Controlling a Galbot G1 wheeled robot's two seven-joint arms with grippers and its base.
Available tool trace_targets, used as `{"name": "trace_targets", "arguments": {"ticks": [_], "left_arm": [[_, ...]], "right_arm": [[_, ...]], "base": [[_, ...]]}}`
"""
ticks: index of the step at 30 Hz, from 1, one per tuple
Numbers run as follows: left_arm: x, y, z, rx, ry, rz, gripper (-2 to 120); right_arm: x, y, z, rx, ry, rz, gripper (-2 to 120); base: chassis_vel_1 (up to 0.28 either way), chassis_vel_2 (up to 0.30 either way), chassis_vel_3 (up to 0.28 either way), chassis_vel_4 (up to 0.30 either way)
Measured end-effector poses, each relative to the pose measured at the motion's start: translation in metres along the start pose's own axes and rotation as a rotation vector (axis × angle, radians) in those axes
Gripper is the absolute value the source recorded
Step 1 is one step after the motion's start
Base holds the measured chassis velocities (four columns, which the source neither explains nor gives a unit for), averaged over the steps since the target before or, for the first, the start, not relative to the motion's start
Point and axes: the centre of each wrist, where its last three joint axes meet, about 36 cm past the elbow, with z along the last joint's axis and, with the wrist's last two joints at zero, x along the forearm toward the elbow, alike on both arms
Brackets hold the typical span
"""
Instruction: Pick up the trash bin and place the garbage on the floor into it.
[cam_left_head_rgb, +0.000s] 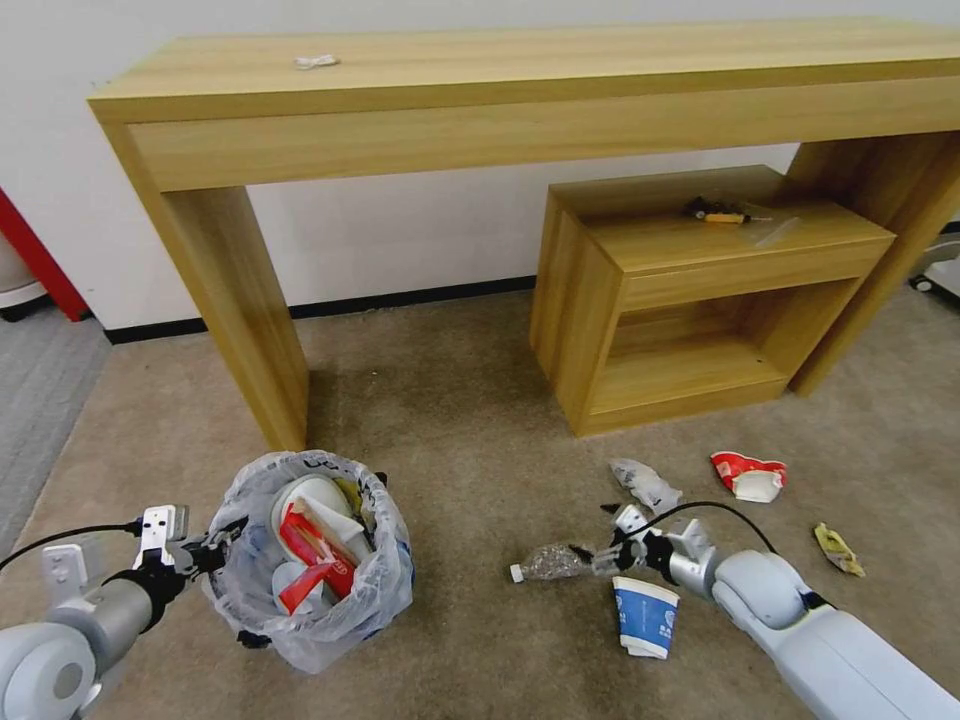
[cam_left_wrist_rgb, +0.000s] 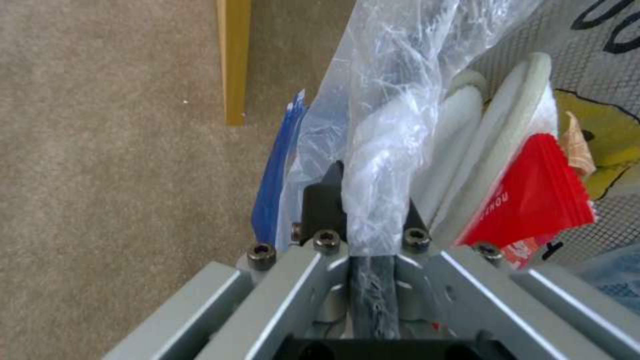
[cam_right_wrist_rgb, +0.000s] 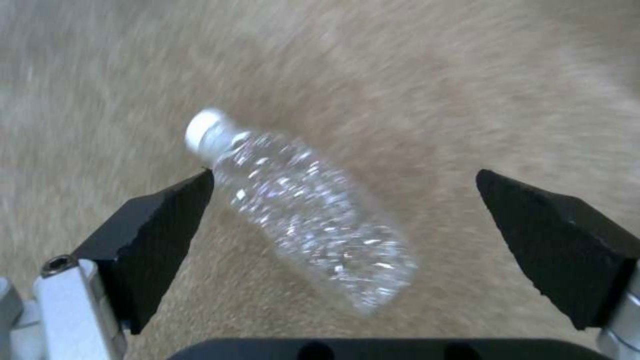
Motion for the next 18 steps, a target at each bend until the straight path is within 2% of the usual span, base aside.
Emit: {"name": "trace_targets", "arguments": {"ticks": [5, 11, 13, 15, 18], "left_arm": [[0.005, -0.003, -0.001, 0.000, -0.013, -0.002, 0], [0.010, -0.006, -0.006, -0.003, -0.036, -0.001, 0], [0.010, -0.006, -0.006, -0.003, -0.037, -0.001, 0], [0.011, -0.008, -0.007, -0.001, -0.047, 0.002, 0], [0.011, -0.008, -0.007, 0.004, -0.050, 0.001, 0]], "right_arm": [[-0.025, -0.006, -0.008, 0.085, 0.067, -0.080, 100], [-0.056, -0.037, -0.032, 0.235, 0.170, -0.148, 100], [-0.057, -0.038, -0.032, 0.239, 0.174, -0.150, 100], [-0.070, -0.048, -0.037, 0.275, 0.230, -0.195, 100], [-0.080, -0.051, -0.035, 0.310, 0.267, -0.223, 100]], "base": [[0.000, 0.000, 0.000, 0.000], [0.000, 0.000, 0.000, 0.000], [0.000, 0.000, 0.000, 0.000], [0.000, 0.000, 0.000, 0.000], [0.000, 0.000, 0.000, 0.000]]}}
